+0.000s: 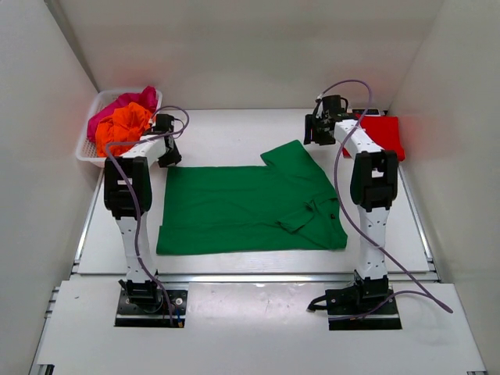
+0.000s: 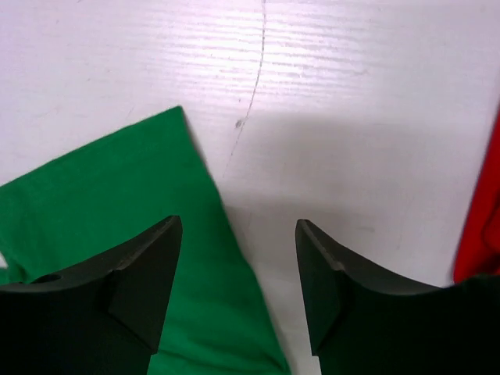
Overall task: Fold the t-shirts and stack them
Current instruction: Grap the side of the flattened tshirt furthest away from the robot with both arms, then fold the other side of the tshirt into a rectangle
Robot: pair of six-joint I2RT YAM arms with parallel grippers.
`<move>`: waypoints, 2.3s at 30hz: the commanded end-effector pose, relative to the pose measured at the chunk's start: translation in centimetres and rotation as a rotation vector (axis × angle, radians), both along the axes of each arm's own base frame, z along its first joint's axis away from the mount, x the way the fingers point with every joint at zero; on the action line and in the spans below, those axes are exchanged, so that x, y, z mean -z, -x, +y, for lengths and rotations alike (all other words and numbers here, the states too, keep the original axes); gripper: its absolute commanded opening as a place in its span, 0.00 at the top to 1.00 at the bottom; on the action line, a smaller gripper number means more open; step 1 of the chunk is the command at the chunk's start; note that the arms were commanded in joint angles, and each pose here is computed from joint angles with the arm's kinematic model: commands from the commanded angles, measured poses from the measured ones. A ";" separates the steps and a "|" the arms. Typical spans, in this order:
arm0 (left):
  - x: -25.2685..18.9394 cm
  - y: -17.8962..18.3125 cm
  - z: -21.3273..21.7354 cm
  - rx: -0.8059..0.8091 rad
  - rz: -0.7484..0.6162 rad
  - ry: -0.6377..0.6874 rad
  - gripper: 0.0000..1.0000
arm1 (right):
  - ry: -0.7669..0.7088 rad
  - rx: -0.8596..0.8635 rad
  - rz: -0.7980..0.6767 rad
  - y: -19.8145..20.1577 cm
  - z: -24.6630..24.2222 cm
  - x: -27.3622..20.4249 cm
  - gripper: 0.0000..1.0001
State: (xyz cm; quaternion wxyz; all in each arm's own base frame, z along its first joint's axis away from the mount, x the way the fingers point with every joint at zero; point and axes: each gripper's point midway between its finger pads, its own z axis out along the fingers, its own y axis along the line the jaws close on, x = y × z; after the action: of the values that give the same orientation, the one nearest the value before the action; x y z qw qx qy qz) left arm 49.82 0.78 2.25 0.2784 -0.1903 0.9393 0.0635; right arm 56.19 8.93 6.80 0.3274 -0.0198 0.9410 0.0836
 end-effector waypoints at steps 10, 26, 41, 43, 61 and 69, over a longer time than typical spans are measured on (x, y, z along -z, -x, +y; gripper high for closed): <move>-0.3 0.8 -1.1 0.057 0.025 0.027 1.00 | -0.019 -0.081 -0.019 -3.3 4.1 0.8 0.36; -1.6 1.4 -2.1 0.089 -0.026 0.096 1.00 | -0.069 -0.114 0.015 -3.7 6.9 2.3 1.00; -8.2 1.3 -0.3 0.080 -0.260 0.092 1.00 | -0.080 -0.198 -0.229 -1.7 4.2 -9.7 1.00; -8.1 2.1 -0.4 0.088 -0.223 0.093 1.00 | -0.067 -0.212 -0.221 -0.5 4.2 -9.6 1.00; -4.3 13.2 -0.8 0.066 -0.090 0.131 1.00 | -0.124 -0.208 -0.160 18.0 2.5 -7.4 1.00; -3.8 15.2 0.9 0.028 -0.065 0.103 1.00 | -0.151 -0.172 -0.216 22.0 0.8 -8.8 1.00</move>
State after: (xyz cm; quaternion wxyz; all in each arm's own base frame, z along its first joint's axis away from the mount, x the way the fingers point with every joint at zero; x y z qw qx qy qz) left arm 35.39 0.52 5.34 0.2892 -0.1846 0.9393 -0.0086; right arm 34.18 10.03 13.83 0.3837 -0.0874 0.9025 0.1748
